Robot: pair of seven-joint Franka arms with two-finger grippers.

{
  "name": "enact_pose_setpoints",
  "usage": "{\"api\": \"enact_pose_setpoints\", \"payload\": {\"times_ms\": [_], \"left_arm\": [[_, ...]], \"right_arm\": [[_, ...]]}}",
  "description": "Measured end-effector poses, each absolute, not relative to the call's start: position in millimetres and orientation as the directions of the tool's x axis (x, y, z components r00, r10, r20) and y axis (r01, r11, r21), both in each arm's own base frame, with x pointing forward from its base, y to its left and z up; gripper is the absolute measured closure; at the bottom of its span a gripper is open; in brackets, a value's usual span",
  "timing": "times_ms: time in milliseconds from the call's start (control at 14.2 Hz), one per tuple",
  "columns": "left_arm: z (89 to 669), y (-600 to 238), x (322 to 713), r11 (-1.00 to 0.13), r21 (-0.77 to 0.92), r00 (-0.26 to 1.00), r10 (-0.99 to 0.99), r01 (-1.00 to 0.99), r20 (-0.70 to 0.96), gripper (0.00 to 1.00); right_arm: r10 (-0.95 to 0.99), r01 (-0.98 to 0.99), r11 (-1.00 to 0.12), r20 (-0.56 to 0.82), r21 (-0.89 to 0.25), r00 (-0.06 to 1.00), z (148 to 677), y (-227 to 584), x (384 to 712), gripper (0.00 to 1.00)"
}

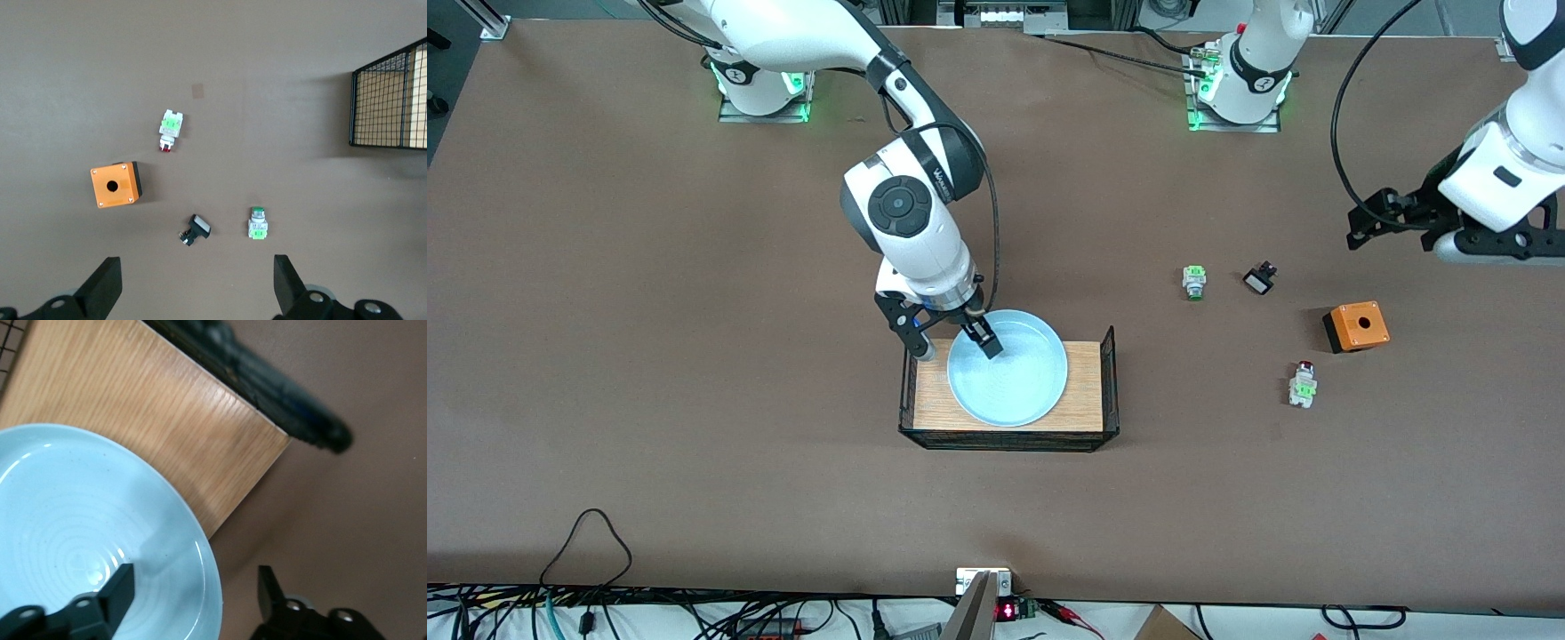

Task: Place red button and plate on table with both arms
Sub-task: 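Grip the blue plate rim with the right gripper while the left gripper withdraws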

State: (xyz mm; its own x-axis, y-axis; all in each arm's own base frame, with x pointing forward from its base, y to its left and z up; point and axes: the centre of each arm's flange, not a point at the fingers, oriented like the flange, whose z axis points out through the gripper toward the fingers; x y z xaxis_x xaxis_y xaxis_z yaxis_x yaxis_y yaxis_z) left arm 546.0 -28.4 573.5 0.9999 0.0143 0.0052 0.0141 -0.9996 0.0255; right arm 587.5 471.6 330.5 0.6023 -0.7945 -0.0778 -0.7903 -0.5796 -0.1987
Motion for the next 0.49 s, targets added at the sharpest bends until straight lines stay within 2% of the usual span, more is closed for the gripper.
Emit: {"api": "enact_pose_setpoints", "payload": {"times_ms": [70,140,421,492], "left_arm": [[573,-23,542,-0.999,0.025,1.000,0.024,0.024,-0.001,0.00],[572,-15,542,-0.999,0.025,0.999,0.038,0.039,-0.005,0.00],[567,-5,542,-0.998,0.020,0.998,0.055,0.055,-0.020,0.00],[567,-5,542,-0.999,0.010,0.998,0.052,0.052,-0.019,0.00]], "right_arm": [[-0.794,-0.789,-0.581,-0.077,-0.199,0.604,330,473,587,0.33],[-0.794,-0.789,-0.581,-0.077,-0.200,0.604,330,473,587,0.33],[-0.794,-0.787,-0.578,-0.075,-0.216,0.604,336,473,590,0.72],[-0.792,-0.785,-0.580,-0.074,-0.215,0.606,336,473,590,0.72]]}}
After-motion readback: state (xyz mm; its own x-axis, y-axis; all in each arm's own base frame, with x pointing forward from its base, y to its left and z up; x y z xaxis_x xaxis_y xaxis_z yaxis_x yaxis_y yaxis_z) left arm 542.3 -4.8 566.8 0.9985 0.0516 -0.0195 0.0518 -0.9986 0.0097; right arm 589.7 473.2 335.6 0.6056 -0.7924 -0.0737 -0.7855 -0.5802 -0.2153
